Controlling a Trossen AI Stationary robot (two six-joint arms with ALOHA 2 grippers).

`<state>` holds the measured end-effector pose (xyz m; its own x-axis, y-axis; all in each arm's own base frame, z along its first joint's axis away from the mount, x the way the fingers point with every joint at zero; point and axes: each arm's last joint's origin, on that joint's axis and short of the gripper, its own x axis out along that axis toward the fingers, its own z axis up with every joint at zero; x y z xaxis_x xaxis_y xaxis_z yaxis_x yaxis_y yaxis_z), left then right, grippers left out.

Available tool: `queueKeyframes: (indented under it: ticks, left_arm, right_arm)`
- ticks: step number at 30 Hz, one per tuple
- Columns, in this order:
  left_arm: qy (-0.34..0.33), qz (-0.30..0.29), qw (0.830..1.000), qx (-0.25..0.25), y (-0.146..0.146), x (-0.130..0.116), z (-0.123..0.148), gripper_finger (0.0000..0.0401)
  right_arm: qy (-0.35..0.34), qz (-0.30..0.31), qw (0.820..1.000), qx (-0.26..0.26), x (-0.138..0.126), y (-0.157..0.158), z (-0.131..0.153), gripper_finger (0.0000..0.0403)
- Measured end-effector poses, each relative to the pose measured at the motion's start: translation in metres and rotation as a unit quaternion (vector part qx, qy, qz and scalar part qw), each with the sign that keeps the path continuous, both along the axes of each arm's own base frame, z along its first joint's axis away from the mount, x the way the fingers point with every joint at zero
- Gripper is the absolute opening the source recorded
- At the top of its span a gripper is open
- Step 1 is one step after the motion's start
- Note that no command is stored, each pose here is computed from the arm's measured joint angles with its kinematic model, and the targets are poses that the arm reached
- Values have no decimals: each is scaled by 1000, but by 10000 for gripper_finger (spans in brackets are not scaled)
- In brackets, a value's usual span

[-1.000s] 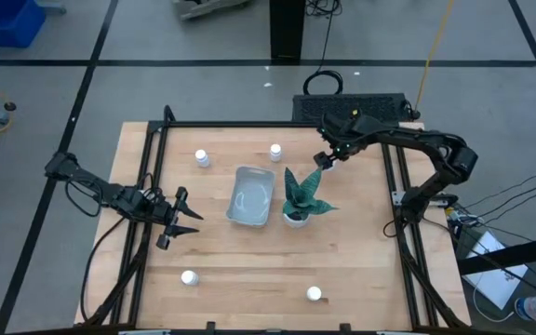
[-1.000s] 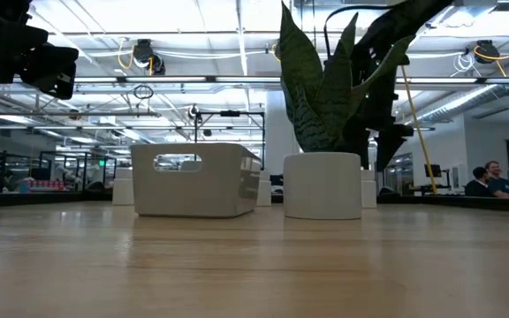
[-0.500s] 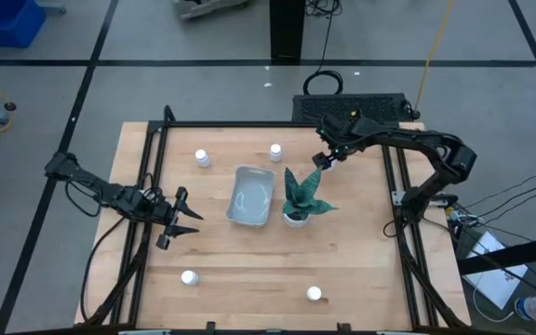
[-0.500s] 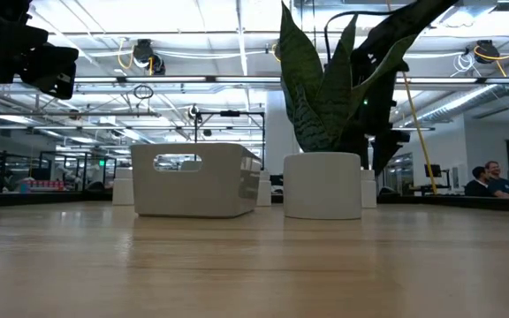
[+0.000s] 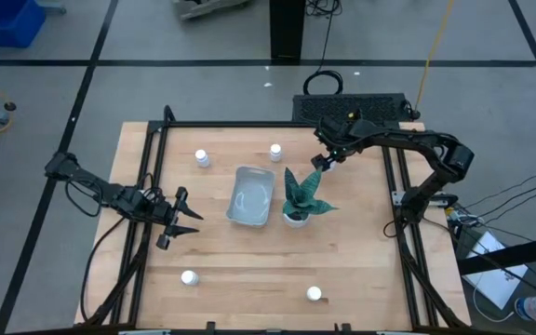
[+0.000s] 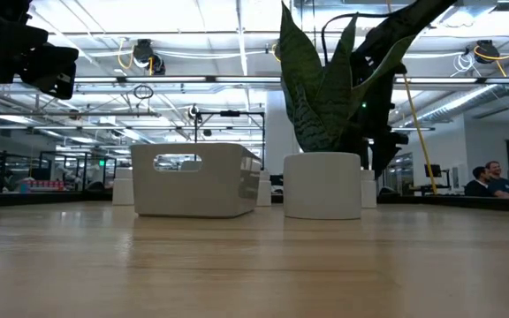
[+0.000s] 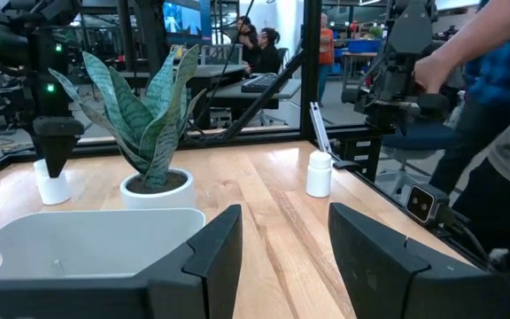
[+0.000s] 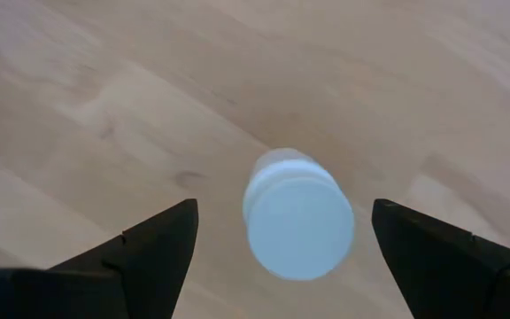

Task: Pick and place pill bottles into a basket
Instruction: Put the white pill bottle into the gray bin

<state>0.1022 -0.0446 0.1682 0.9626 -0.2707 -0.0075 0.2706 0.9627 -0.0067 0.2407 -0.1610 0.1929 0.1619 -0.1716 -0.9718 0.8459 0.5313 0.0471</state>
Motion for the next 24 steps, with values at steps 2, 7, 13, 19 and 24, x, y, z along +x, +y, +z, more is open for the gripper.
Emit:
queueKeyframes:
  ticks: [2, 7, 13, 19, 24]
  left_arm:
    - [0, 0, 1000, 0, 0, 0, 0, 175]
    - [0, 0, 1000, 0, 0, 0, 0, 175]
    - [0, 0, 1000, 0, 0, 0, 0, 175]
    - [0, 0, 1000, 0, 0, 0, 0, 175]
    - [0, 0, 1000, 0, 0, 0, 0, 175]
  right_arm:
    - [4, -2, 1000, 3, -2, 0, 0, 328]
    - [7, -3, 1000, 4, -2, 0, 0, 310]
    - [4, -3, 1000, 2, -2, -1, 0, 271]
    - [4, -3, 1000, 2, -2, -1, 0, 229]
    - [8, -3, 1000, 6, -3, 0, 0, 185]
